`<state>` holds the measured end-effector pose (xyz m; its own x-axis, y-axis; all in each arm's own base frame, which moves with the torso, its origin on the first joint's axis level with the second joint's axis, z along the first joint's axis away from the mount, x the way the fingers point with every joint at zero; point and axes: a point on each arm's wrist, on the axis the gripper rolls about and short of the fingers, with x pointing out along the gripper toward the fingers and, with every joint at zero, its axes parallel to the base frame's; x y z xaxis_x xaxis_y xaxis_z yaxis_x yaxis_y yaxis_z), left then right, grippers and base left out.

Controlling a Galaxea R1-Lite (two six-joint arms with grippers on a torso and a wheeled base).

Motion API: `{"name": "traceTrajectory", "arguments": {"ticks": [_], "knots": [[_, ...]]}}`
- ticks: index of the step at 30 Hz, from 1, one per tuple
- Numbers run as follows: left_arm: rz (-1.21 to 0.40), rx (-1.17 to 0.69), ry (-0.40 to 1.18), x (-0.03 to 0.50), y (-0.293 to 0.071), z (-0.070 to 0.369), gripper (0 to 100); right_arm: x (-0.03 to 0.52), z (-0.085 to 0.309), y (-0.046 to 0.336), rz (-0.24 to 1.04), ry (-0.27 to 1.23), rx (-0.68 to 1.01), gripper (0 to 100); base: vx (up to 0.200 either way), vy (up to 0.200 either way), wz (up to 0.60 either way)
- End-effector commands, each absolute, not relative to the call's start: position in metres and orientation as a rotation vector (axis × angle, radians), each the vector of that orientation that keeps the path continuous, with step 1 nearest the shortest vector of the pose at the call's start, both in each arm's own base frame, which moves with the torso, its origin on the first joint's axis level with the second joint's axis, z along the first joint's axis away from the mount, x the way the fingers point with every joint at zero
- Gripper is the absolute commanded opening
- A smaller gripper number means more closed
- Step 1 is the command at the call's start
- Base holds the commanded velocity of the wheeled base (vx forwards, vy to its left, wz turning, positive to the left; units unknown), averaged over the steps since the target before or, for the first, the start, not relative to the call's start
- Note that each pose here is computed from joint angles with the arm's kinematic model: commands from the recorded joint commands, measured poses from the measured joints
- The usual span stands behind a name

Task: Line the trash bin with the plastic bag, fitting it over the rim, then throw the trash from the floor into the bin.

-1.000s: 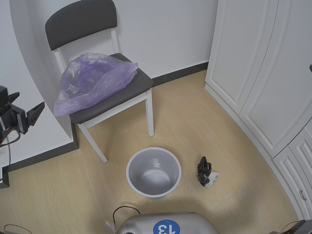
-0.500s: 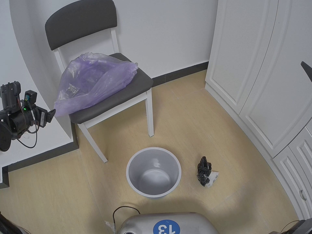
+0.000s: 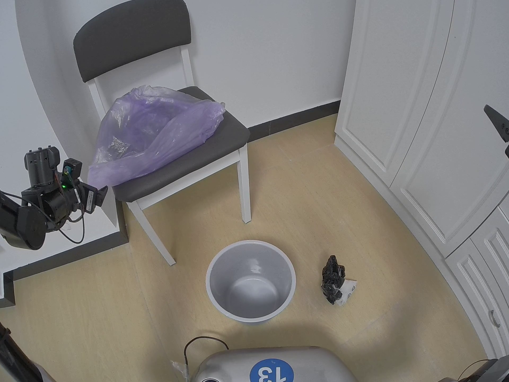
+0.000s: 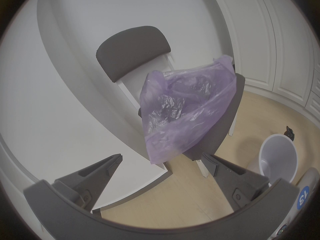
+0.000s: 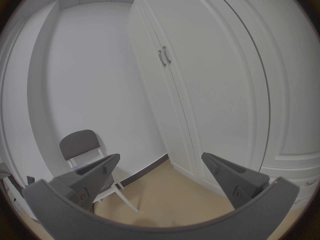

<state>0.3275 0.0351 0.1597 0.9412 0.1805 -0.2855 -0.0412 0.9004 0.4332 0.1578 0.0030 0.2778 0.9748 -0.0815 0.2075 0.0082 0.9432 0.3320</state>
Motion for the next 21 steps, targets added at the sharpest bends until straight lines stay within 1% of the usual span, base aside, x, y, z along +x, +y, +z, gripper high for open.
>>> {"name": "traceTrajectory", "arguments": {"ticks": [1, 11, 15, 19, 21], "knots": [[0.113, 0.431, 0.373, 0.344, 0.039, 0.130, 100, 0.164, 0.274, 0.003, -0.051, -0.203, 0.340, 100, 0.000, 0.000, 0.00], [0.127, 0.415, 0.323, 0.363, 0.040, 0.130, 100, 0.170, 0.274, 0.002, -0.060, -0.197, 0.345, 100, 0.000, 0.000, 0.00], [0.154, 0.354, 0.244, 0.367, 0.040, 0.140, 100, 0.170, 0.273, 0.001, -0.064, -0.196, 0.346, 100, 0.000, 0.000, 0.00], [0.231, 0.308, 0.178, 0.379, 0.050, 0.151, 100, 0.170, 0.274, 0.000, -0.071, -0.198, 0.345, 100, 0.000, 0.000, 0.00], [0.258, 0.257, 0.128, 0.383, 0.051, 0.156, 100, 0.170, 0.274, 0.000, -0.071, -0.199, 0.345, 100, 0.000, 0.000, 0.00]]}}
